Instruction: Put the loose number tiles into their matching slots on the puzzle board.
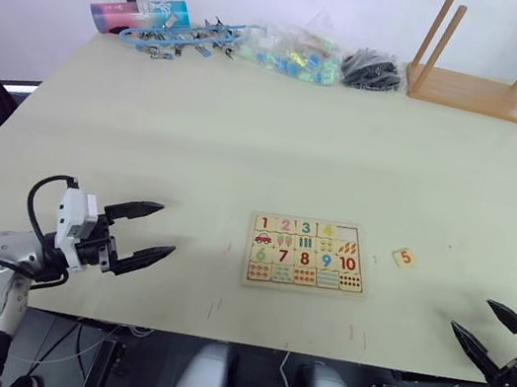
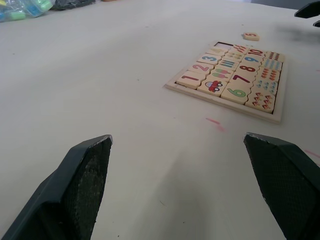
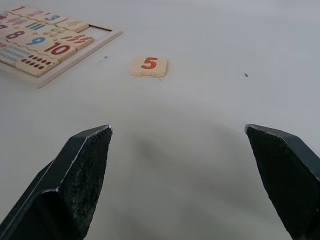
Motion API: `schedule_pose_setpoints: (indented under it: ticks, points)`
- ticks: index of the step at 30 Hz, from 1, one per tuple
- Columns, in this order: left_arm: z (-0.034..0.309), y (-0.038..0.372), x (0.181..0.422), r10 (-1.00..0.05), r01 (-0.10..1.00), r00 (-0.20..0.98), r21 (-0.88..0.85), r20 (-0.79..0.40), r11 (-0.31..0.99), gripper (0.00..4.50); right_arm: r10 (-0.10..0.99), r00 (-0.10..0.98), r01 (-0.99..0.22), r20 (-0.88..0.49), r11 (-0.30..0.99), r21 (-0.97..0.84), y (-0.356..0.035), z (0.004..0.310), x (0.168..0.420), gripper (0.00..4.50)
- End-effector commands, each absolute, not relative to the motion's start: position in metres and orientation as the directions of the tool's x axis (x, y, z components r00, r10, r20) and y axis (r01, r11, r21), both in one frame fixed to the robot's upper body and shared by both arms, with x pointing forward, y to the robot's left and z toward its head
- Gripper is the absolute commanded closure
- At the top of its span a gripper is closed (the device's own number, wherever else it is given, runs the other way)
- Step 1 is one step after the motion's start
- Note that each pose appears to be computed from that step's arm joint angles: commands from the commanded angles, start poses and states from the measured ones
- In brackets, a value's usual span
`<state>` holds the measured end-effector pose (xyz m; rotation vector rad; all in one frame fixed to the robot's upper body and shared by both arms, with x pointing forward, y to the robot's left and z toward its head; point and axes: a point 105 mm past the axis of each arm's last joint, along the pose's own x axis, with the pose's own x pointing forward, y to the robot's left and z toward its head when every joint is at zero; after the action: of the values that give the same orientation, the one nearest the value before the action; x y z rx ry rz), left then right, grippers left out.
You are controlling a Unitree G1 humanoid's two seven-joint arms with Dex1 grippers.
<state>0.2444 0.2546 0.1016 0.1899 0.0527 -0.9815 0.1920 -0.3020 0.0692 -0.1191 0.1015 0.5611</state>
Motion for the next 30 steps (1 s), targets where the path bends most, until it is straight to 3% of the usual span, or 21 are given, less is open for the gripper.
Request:
schedule_pose_setpoints:
  ticks: [1, 8, 11, 20, 30]
  points:
    - [0.107, 0.252, 0.246, -0.830, 0.835, 0.545, 0.168, -0.121, 0.523, 0.00, 0.535, 0.837, -0.547, -0.118, 0.828, -0.123, -0.302, 0.078, 0.195, 0.03]
    - [0.112, 0.243, 0.254, -0.853, 0.855, 0.509, 0.185, -0.117, 0.485, 0.00, 0.554, 0.828, -0.561, -0.089, 0.819, -0.125, -0.288, 0.083, 0.202, 0.03]
    - [0.113, 0.241, 0.256, -0.863, 0.864, 0.491, 0.189, -0.118, 0.466, 0.00, 0.507, 0.859, -0.512, -0.069, 0.850, -0.129, -0.286, 0.088, 0.211, 0.03]
    - [0.122, 0.220, 0.265, -0.933, 0.928, 0.336, 0.218, -0.133, 0.303, 0.00, 0.484, 0.871, -0.491, -0.080, 0.863, -0.117, -0.245, 0.096, 0.241, 0.03]
    - [0.137, 0.199, 0.263, -0.978, 0.963, 0.138, 0.253, -0.156, 0.095, 0.00, 0.376, 0.904, -0.399, -0.204, 0.913, -0.086, -0.207, 0.087, 0.268, 0.03]
